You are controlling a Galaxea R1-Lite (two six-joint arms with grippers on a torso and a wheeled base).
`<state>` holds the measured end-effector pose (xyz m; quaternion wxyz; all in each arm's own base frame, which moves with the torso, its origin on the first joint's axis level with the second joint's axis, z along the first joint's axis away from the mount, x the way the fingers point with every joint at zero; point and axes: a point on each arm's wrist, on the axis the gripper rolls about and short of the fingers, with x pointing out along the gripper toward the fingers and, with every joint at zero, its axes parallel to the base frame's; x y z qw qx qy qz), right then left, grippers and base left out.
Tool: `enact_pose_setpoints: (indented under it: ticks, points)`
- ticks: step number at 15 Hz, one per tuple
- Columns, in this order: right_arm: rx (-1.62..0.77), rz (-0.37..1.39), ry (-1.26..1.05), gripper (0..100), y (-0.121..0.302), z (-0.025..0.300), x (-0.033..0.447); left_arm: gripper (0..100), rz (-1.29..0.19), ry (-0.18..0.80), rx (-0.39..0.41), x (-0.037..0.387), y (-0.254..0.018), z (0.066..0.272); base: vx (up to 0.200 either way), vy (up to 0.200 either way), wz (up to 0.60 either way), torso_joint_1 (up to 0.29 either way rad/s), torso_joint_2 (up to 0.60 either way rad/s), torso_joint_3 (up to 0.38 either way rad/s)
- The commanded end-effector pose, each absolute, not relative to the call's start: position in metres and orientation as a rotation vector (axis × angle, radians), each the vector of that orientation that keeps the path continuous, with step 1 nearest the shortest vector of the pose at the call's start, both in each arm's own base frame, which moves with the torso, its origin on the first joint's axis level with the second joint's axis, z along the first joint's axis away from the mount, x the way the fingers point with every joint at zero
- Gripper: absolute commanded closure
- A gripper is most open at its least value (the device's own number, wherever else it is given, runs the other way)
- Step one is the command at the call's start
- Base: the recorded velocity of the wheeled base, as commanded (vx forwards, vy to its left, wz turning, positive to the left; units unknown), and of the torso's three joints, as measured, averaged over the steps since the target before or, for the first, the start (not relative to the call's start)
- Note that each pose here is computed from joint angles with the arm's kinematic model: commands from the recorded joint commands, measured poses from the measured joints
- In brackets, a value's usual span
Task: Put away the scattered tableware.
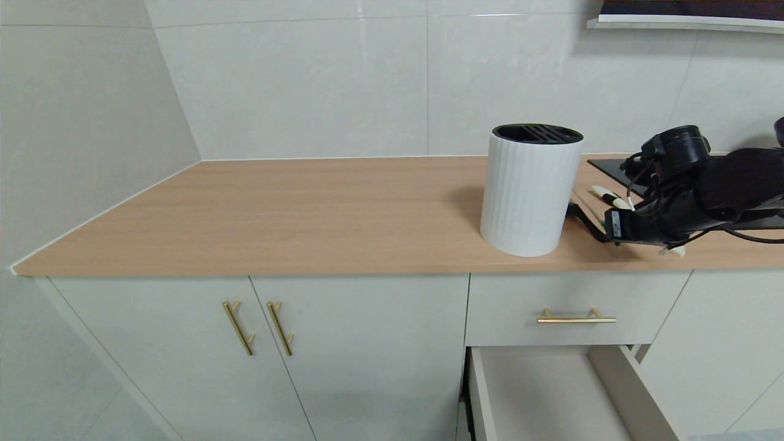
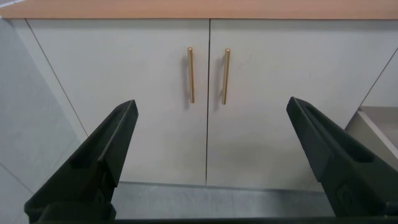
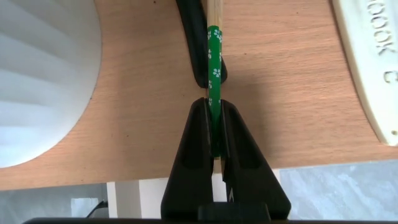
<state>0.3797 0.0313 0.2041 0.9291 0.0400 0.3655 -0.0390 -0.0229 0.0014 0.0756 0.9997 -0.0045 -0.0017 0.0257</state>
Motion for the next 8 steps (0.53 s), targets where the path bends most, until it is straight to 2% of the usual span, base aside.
enact_pose_setpoints:
  ticks: [1, 6, 8]
  points:
    - [0.084, -0.079, 0.73, 100, 0.031, 0.212, 0.374, 0, 0.052, -0.003, -0.009, -0.023, 0.001, 0.076, 0.0, 0.0, 0.0, 0.0, 0.0, 0.0]
    - [0.102, -0.099, 0.687, 100, 0.025, 0.236, 0.339, 0, 0.052, -0.003, -0.009, -0.023, 0.001, 0.076, 0.0, 0.0, 0.0, 0.0, 0.0, 0.0]
    - [0.113, -0.091, 0.673, 100, 0.022, 0.246, 0.303, 0, 0.052, -0.003, -0.009, -0.023, 0.001, 0.076, 0.0, 0.0, 0.0, 0.0, 0.0, 0.0]
